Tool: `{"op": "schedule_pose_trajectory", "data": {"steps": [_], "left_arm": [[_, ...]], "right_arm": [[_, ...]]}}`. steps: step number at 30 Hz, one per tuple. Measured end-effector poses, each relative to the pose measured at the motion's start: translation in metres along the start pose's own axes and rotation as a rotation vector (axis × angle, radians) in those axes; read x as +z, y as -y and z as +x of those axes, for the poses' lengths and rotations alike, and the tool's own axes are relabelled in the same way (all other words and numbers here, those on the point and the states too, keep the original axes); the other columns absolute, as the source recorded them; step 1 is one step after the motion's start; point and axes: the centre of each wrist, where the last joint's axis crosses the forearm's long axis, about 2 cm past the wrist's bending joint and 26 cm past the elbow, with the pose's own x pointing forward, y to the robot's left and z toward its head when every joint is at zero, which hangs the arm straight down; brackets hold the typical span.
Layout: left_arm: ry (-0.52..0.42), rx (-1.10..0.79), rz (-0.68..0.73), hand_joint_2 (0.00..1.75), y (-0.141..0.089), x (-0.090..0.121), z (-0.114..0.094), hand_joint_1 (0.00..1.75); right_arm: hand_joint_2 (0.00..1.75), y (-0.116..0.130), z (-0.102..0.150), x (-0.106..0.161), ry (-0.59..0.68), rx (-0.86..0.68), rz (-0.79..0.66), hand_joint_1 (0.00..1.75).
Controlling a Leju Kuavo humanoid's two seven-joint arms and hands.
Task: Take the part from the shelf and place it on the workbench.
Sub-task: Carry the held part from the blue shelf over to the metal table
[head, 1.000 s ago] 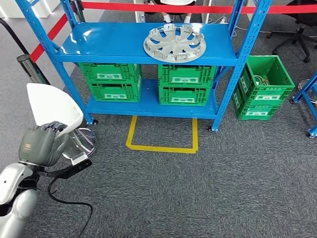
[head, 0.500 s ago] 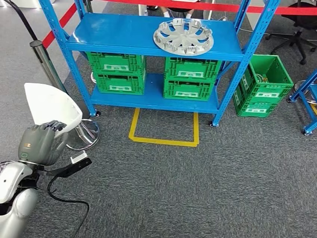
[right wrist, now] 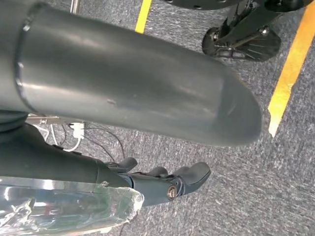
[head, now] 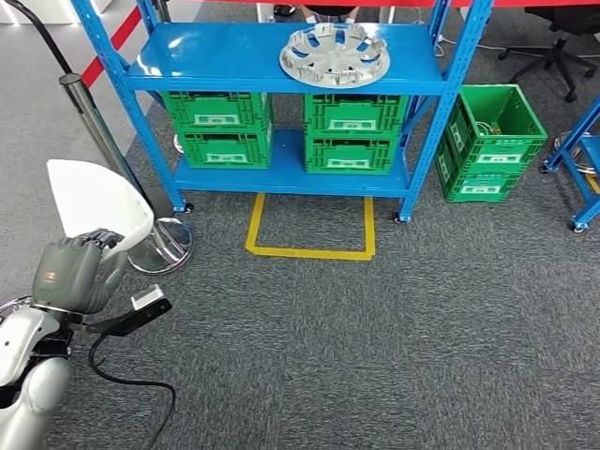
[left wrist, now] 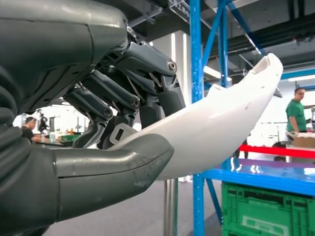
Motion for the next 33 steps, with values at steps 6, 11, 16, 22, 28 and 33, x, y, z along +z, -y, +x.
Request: {"op": "schedule_pose_trajectory", "data": {"steps": [6,11,16,22,28,33], "left_arm": [[-0.004,0.006,0.001,1.75,-0.0004,0.0003,-0.0010,1.55],[-0.010,0.019,0.001,1.75,-0.0013,0.0001,-0.0022,1.55],[-0.012,0.044,-0.009,1.75,-0.0007,0.0003,-0.0016,1.55],[-0.014,0.063,-0.012,1.75,-0.0004,-0.0001,-0.0008,1.55],[-0.016,0.067,-0.010,1.75,-0.0013,-0.0005,-0.0012,1.55],[-0.024,0.066,-0.016,1.75,-0.0001,0.0022,-0.0032,1.55]], "right_arm": [[0.00,-0.0010,-0.0011,0.0007,-0.001,-0.001,0.004,0.00],[0.00,-0.0017,-0.0020,0.0014,-0.003,-0.002,0.007,0.00],[0.00,-0.0024,-0.0021,0.0018,-0.009,-0.003,0.009,0.00],[0.00,-0.0035,-0.0005,0.0018,-0.009,-0.003,0.008,0.00],[0.00,-0.0048,-0.0011,0.0027,-0.018,-0.003,0.003,0.00],[0.00,-0.0067,0.0003,0.0030,-0.019,0.014,-0.002,0.00]]}}
